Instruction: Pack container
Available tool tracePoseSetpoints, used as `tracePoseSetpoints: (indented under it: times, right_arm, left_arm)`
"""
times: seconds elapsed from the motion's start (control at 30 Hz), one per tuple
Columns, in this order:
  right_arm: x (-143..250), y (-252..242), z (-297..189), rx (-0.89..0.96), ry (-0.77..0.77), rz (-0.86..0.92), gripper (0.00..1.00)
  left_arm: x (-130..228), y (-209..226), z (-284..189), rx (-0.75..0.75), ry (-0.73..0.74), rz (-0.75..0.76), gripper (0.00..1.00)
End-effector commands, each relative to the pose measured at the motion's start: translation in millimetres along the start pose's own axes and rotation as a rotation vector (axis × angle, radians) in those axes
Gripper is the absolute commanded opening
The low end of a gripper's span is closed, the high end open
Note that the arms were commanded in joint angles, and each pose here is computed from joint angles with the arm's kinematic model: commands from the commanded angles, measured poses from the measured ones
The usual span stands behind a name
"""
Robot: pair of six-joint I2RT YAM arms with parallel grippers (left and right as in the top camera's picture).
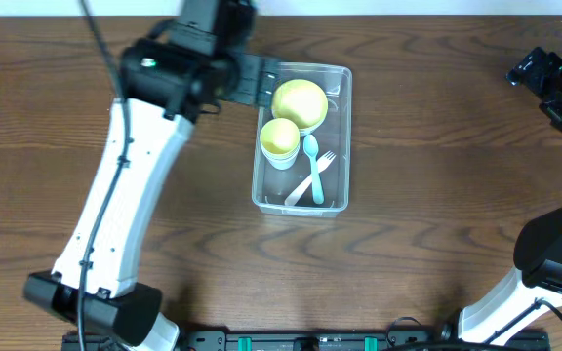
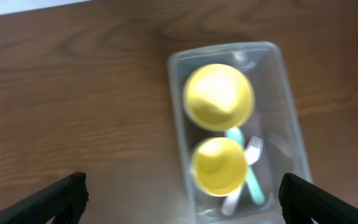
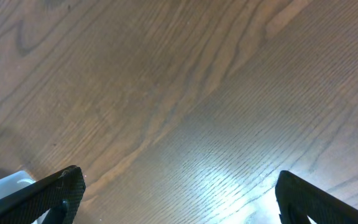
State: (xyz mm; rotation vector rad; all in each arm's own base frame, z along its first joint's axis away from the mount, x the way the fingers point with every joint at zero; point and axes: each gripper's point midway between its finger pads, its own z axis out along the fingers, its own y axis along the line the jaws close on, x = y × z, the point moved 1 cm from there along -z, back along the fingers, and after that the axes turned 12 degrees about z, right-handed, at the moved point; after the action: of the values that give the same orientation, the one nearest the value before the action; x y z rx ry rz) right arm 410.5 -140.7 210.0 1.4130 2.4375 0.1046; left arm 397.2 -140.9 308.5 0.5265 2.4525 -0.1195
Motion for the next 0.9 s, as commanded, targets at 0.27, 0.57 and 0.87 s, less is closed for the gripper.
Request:
tracePoseSetpoints:
  times: [0.27,0.57,0.87]
  right_arm:
    - [-0.3,-2.6,3.4,0.008,0.007,0.015,0.99]
    - [-0.4,-2.5,3.3,0.008,0.007,0.016,0.99]
    - [-0.4,-2.5,3.3,0.008,0.007,0.016,0.99]
  left_arm:
    - [32.0,64.2,-31.5,-0.104,0.061,-0.144,0.98]
    - [63.8,51.9,-46.8,-0.063,0.174,-0.178,0.98]
    - [36.1,82.0,-49.8,-0.183,0.039,-0.186,0.98]
